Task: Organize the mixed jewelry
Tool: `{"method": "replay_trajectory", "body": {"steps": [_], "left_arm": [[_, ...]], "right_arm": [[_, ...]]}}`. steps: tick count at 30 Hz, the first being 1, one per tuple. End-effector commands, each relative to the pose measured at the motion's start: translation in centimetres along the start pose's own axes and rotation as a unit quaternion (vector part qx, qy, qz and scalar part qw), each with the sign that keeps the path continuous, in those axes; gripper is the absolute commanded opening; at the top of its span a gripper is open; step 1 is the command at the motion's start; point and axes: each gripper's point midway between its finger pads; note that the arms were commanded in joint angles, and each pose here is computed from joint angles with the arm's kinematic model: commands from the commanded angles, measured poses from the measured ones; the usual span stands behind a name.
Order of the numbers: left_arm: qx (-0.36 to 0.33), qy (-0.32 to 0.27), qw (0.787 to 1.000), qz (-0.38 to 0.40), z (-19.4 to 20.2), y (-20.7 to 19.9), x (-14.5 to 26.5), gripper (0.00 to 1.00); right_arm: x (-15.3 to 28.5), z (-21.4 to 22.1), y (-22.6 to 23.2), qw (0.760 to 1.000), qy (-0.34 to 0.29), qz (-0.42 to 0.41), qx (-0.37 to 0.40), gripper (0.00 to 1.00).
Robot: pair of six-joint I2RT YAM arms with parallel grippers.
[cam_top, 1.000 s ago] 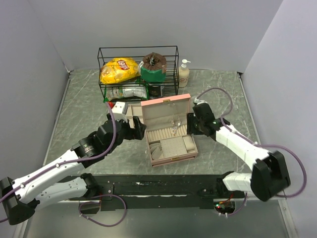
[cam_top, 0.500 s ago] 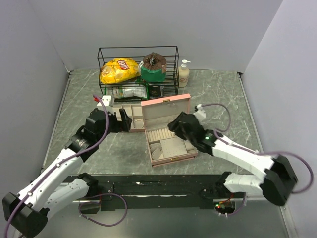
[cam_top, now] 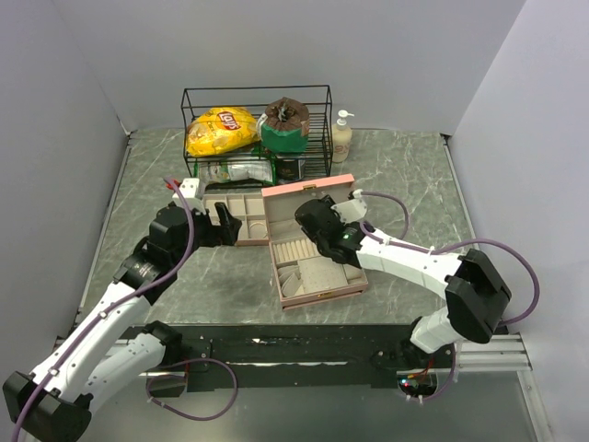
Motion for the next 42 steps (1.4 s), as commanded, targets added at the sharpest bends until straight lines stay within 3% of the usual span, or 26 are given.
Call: {"method": "replay_trajectory", "body": {"steps": [1,7,29,35,42], "left_arm": [[-0.001,-0.02,1.0,0.003,-0.8,-0.1,0.1,0.96],[-0.001,-0.013,1.0,0.006,-0.5,-0.1,-0.1,0.96],[-0.004,-0.008,1.0,0.011,-0.3,-0.3,-0.3,0.96],[-0.005,-0.008,1.0,0.01,-0.2,-0.3,-0.3,0.96],[-0.01,-0.008,1.0,0.018,-0.2,-0.5,-0.2,0.96]], "right_arm": [[-0.1,-2.4,-0.1,0.998,-0.058,0.015,-0.035,0.5],[-0.9,-3.0,-0.7,0.996,-0.07,0.024,-0.045,0.43],[-3.3,-3.6,-2.1,0.993,-0.089,0.056,-0.058,0.35],[-3.4,-3.8,-1.9,0.993,-0.088,0.051,-0.055,0.26],[-3.3,-3.8,-1.5,0.994,-0.083,0.039,-0.052,0.02]]}}
Point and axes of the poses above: each gripper's point midway between its finger pads, its own x axis back along the fingers, its own y axis along the line the jaws close on, z = x × y
